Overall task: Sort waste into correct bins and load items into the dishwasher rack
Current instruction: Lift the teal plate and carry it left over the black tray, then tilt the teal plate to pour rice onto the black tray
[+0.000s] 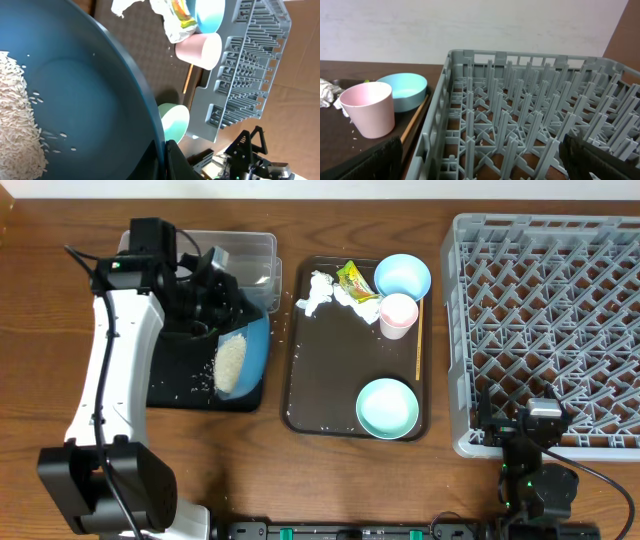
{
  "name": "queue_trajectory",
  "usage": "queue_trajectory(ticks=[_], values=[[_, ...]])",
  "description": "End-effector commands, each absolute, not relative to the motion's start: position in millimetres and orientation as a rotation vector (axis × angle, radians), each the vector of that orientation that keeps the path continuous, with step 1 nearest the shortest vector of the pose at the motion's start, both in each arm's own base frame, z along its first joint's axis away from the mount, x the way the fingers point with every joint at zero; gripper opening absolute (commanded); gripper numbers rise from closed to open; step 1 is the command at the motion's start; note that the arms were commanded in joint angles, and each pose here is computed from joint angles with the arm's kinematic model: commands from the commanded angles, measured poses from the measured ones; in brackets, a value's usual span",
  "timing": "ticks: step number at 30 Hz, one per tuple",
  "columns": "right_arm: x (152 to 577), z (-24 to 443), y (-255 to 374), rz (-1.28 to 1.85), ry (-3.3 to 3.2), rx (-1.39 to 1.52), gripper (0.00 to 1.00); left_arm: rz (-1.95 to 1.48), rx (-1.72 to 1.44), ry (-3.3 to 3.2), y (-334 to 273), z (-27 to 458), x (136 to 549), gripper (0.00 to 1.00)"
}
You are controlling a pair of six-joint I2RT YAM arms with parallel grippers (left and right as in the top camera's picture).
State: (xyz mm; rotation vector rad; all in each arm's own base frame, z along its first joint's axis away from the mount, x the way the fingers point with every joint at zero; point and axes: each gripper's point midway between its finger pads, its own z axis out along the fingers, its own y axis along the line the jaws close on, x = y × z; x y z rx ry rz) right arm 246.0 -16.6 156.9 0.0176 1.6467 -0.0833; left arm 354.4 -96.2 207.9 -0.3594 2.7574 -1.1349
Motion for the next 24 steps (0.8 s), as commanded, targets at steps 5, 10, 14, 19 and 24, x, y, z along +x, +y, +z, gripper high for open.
queue_trajectory(ticks=[5, 10, 14, 19, 24], values=[[245, 156, -21, -0.092, 1.647, 0.037, 0.99, -1.322, -0.258, 2.644, -96, 230, 352, 0.06], [245, 156, -21, -0.092, 1.647, 0.037, 0.99, -1.354, -0.247, 2.633, -89, 232, 346, 0.07], [245, 156, -21, -0.092, 1.647, 0.037, 0.99, -1.353, -0.270, 2.621, -79, 232, 346, 0.06], [245, 156, -21, -0.092, 1.647, 0.037, 0.99, -1.352, -0.293, 2.602, -69, 233, 347, 0.06], [245, 156, -21, -0.092, 1.648, 0.037, 0.99, -1.418, -0.248, 2.549, -69, 237, 345, 0.06]])
